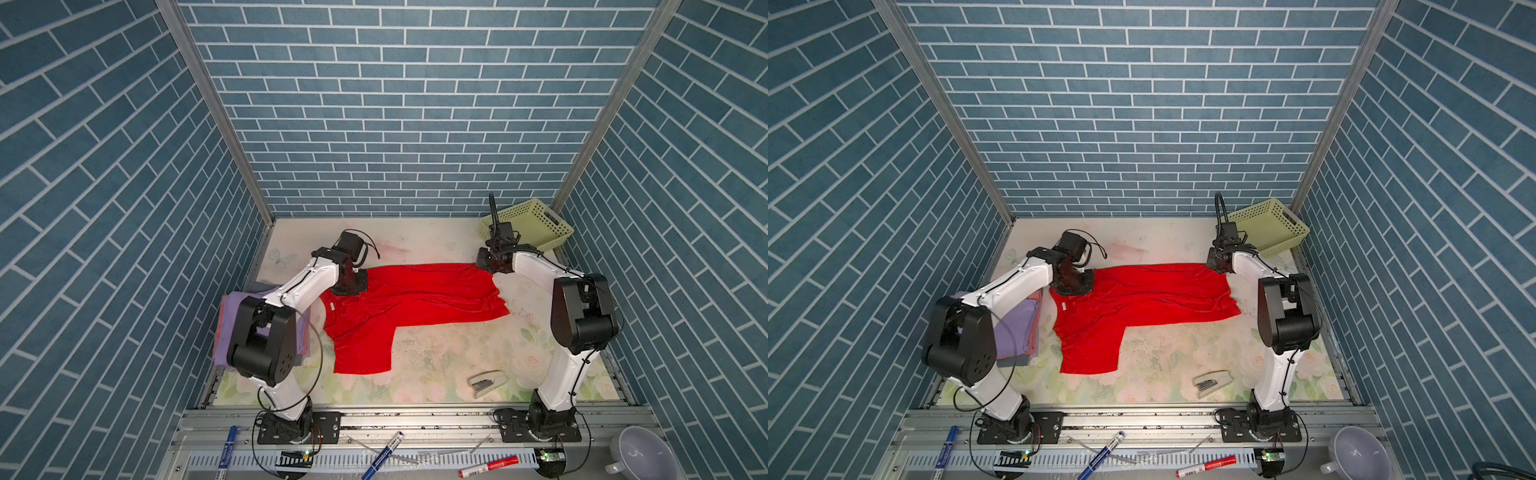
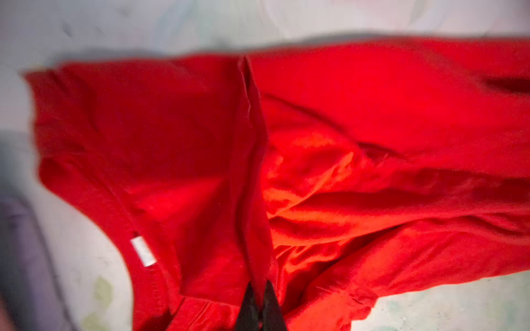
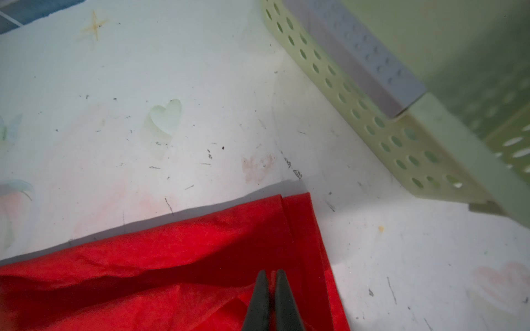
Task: Fold and stack t-shirts
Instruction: Fold the T-shirt at the center of the table.
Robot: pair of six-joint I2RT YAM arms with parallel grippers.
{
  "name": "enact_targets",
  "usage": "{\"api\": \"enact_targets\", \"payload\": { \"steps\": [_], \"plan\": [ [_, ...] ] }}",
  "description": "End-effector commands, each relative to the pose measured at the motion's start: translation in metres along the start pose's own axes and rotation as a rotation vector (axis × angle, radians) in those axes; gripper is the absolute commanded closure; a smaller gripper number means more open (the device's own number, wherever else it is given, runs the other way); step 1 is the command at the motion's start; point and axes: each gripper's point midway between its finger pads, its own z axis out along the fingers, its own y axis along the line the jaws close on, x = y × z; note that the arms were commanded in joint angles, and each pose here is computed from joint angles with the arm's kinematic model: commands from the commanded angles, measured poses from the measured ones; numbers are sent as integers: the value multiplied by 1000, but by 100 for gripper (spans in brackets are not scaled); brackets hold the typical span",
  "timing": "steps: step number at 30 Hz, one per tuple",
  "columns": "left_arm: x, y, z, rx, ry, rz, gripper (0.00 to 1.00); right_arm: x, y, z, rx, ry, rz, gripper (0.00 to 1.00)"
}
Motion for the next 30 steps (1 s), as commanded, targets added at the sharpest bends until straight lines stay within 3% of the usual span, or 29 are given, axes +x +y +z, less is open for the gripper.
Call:
{"api": "enact_targets", "payload": {
  "steps": [1, 5, 9, 19, 25, 30],
  "plan": [
    [-29, 19, -51, -10, -134, -52, 100, -59, 18, -44, -46, -170, -1, 100],
    [-58, 27, -99, 40, -269, -62, 100, -81, 24, -58, -67, -233, 3, 100],
    [-92, 25, -118, 61, -351, -12, 100, -107, 33, -64, -85, -305, 7, 100],
    [-213, 15, -97, 67, -522, 90, 100, -193, 61, -24, -114, -453, 13, 100],
    [-276, 11, -85, 44, -586, 128, 100, -211, 66, 7, -98, -460, 22, 100],
    [-300, 9, -79, 39, -604, 154, 100, -215, 65, 20, -93, -463, 30, 100]
  ]
}}
